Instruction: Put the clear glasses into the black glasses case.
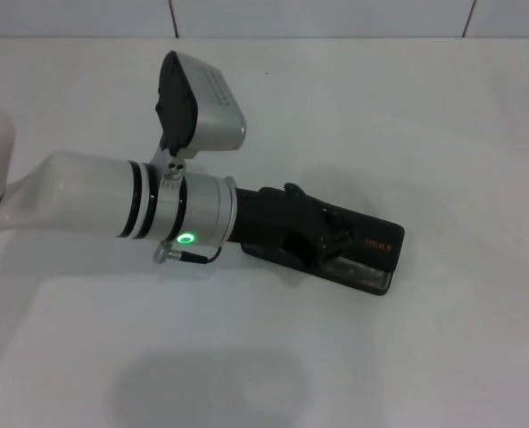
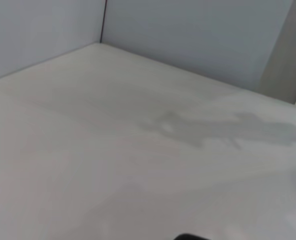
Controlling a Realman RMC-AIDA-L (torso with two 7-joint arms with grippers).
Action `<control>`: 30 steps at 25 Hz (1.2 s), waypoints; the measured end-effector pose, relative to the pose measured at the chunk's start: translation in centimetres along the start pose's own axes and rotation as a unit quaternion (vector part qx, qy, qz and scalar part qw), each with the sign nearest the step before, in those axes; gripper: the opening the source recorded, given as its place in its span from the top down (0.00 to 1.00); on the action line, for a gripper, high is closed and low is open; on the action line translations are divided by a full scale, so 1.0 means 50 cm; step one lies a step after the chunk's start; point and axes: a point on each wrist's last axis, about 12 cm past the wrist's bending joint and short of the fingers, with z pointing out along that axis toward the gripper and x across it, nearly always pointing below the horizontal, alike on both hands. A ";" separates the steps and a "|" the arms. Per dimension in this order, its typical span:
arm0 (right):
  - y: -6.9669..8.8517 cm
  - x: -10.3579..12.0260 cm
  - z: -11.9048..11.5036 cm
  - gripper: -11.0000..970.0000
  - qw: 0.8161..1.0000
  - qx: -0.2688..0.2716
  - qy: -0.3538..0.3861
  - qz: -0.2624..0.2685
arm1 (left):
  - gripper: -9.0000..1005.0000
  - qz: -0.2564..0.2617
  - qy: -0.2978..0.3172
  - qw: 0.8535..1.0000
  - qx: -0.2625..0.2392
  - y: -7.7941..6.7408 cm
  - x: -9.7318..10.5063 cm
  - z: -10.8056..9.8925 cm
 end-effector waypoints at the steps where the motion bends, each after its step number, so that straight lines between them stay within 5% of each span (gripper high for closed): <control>1: -0.001 0.000 0.002 0.96 1.000 -0.001 0.000 0.000 | 0.80 -0.003 0.002 1.000 -0.001 0.000 0.004 0.000; 9: -0.007 -0.001 0.019 0.95 1.000 -0.008 0.000 -0.003 | 0.80 -0.010 0.009 1.000 0.000 0.000 0.024 0.000; 16: -0.012 -0.002 0.021 0.95 1.000 -0.005 0.003 -0.005 | 0.79 0.021 -0.034 0.999 0.031 -0.021 -0.028 -0.017; 25: -0.005 0.015 0.048 0.95 0.998 -0.042 0.038 0.026 | 0.79 0.012 -0.150 0.986 0.069 -0.019 -0.090 -0.144; 30: 0.023 0.033 0.109 0.95 0.984 -0.152 0.082 0.035 | 0.76 0.035 -0.233 0.969 0.078 -0.016 -0.076 -0.216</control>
